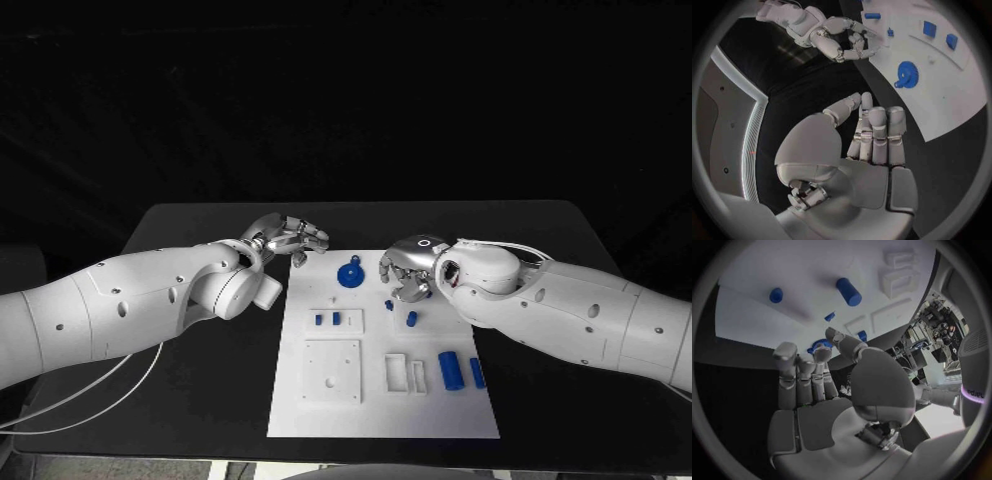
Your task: Assemble the parts on the task board
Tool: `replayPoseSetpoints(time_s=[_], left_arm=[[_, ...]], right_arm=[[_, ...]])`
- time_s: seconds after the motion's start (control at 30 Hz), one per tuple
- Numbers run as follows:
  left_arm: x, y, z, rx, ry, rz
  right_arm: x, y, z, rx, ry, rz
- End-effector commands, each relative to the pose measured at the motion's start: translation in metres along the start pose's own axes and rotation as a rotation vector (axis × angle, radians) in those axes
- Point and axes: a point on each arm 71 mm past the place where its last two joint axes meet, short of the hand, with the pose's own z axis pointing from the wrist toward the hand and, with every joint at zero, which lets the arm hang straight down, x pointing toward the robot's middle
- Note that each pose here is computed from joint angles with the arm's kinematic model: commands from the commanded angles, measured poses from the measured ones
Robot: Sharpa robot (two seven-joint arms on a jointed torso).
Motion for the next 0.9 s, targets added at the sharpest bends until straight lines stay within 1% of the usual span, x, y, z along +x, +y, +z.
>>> replayPoseSetpoints(time_s=[0.03,0.23,0.37,0.53,0.63,0.9], left_arm=[[0.0026,-0.0013,0.0003,0.007,0.019,-0.006],[0.0035,-0.0022,-0.0003,0.015,0.022,-0.006],[0.0051,-0.0031,-0.0007,0.024,0.037,-0.005],[0.0059,-0.0036,-0.0006,0.027,0.038,-0.005],[0.0059,-0.0038,-0.0008,0.032,0.044,-0.005],[0.0041,-0.0032,-0.0004,0.031,0.036,-0.004]], right_arm=[[0.005,0.002,0.002,-0.009,0.035,-0.026],[0.012,0.003,0.003,-0.007,0.057,-0.038],[0.015,0.006,0.004,-0.012,0.058,-0.04],[0.019,0.008,0.006,-0.01,0.076,-0.052],[0.022,0.008,0.006,-0.006,0.077,-0.058],[0.025,0.008,0.007,-0.003,0.079,-0.065]])
